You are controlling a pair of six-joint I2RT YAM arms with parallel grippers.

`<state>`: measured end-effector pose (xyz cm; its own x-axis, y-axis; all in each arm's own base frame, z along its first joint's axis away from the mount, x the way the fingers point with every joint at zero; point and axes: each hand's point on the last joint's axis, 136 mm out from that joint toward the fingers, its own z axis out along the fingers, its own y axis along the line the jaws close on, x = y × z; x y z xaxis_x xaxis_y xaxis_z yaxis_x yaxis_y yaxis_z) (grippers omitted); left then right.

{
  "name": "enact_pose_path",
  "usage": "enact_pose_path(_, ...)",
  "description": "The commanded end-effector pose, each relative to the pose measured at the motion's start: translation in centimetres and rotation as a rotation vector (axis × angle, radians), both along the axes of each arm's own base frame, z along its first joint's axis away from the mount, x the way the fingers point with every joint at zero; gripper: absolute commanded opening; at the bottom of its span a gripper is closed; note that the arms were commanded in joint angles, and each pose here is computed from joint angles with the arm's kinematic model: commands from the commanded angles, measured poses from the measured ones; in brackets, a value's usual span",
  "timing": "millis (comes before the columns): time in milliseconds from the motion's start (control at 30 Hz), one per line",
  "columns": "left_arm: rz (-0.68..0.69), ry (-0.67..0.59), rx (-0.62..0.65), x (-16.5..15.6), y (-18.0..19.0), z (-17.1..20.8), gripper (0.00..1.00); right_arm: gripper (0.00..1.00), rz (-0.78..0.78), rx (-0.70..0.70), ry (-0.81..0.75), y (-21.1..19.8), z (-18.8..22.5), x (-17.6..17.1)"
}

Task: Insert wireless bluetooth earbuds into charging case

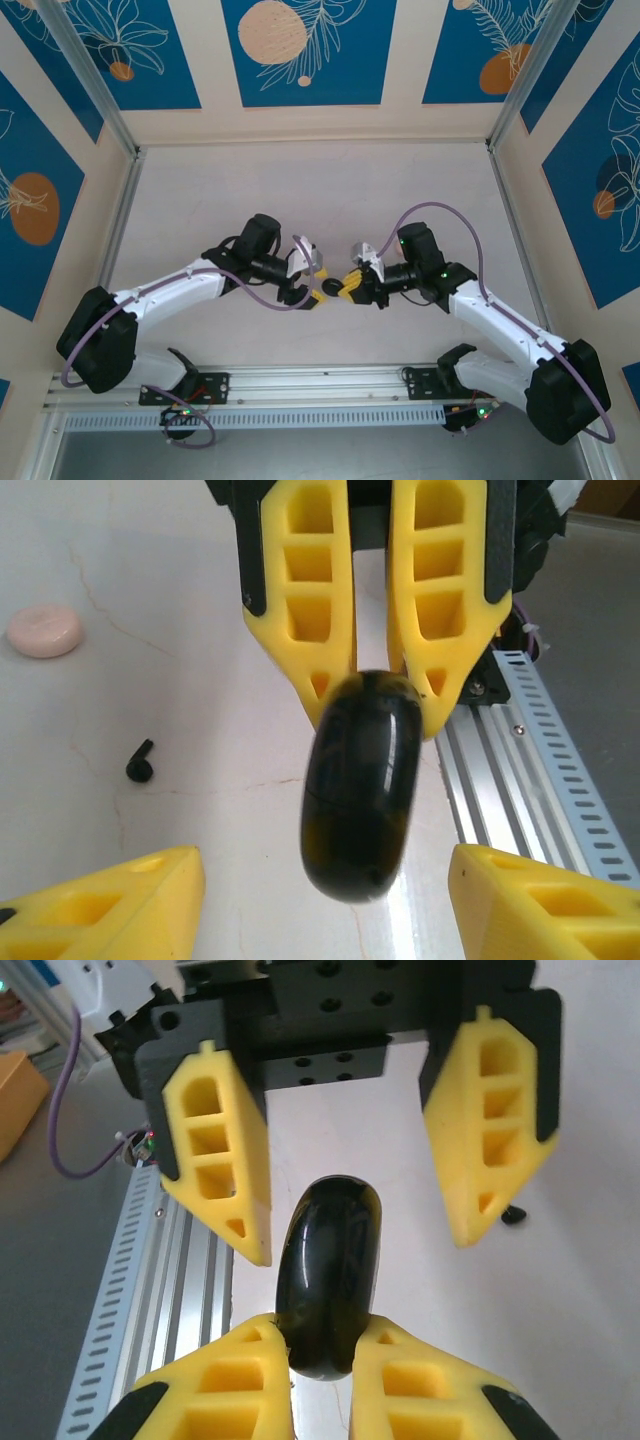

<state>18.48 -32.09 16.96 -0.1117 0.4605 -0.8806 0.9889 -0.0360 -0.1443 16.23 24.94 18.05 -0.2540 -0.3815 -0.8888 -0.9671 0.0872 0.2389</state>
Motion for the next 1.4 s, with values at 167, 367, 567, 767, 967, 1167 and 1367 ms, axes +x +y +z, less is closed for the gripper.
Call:
enact_pose_path(167,-0.102,0.023,-0.066,-1.1,-0.5,1.6,0.48,0.11,0.131,0.025,-0.111,0.8,1.4,-0.5)
enact_pose_path(367,-0.109,0.005,-0.067,-1.3,-0.3,1.6,0.37,0.11,0.140,0.015,-0.088,1.1,1.2,-0.2)
enact_pose_path(567,-0.090,-0.026,-0.057,-1.1,-0.1,1.5,0.22,0.11,0.130,0.015,-0.085,1.1,1.3,0.1)
enact_pose_path(767,-0.051,-0.060,-0.075,-0.7,-0.1,1.7,0.16,0.34,0.079,0.030,-0.072,0.9,1.7,0.8)
enact_pose_path(967,-0.023,-0.056,-0.162,-0.5,-0.5,2.6,0.16,0.46,-0.018,0.034,-0.012,0.8,1.2,2.3)
enact_pose_path(1167,-0.019,-0.033,-0.177,-0.7,-0.6,2.4,0.16,0.47,-0.115,0.064,-0.001,0.1,1.9,4.2)
enact_pose_path(1367,-0.006,-0.030,-0.180,-0.8,-0.5,2.2,0.17,0.47,-0.231,0.099,0.023,-1.5,2.9,6.7)
